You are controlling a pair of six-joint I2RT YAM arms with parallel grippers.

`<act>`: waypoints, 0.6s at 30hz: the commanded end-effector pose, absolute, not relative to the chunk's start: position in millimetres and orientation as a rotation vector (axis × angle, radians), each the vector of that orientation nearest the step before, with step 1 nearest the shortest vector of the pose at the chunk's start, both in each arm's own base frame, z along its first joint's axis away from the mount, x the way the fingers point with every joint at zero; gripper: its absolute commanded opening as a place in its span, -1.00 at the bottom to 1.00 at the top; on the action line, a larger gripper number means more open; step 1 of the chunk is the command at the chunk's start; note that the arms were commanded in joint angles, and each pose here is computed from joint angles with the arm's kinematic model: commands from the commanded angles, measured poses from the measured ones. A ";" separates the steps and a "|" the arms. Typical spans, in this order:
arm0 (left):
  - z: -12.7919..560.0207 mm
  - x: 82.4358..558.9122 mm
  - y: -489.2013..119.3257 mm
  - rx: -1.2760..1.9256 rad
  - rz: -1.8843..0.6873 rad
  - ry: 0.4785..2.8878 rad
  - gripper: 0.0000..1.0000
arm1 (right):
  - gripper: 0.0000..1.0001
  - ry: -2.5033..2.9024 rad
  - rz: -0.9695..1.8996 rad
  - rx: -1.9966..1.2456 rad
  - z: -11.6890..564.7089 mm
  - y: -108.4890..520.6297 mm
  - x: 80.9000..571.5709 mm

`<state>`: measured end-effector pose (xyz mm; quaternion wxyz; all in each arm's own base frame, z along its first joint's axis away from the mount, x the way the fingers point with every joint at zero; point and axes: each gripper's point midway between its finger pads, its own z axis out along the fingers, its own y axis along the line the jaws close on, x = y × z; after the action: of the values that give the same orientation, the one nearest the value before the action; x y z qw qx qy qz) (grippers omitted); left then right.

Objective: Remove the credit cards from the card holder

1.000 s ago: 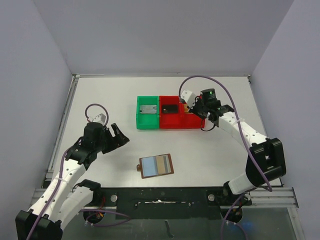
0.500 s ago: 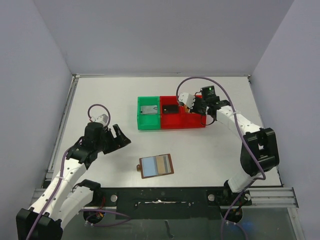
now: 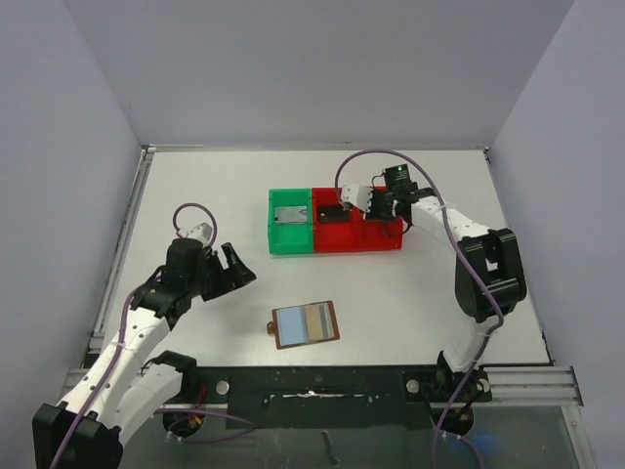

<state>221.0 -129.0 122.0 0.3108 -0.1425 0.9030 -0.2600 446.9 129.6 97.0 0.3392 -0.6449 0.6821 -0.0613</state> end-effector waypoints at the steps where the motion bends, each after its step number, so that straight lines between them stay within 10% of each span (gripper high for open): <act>1: 133.5 232.6 -132.5 -0.327 -0.709 2.325 0.54 | -1.00 1.694 -0.234 -1.690 120.1 133.4 473.0; 18: 131.4 235.4 -129.5 -0.317 -0.682 2.339 0.54 | -1.00 1.694 -0.306 -1.742 87.8 131.5 506.9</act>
<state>222.0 -126.6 113.8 0.3015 -0.1360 0.9105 -0.2482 483.1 132.0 73.2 0.3124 -0.6746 0.6636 -0.0832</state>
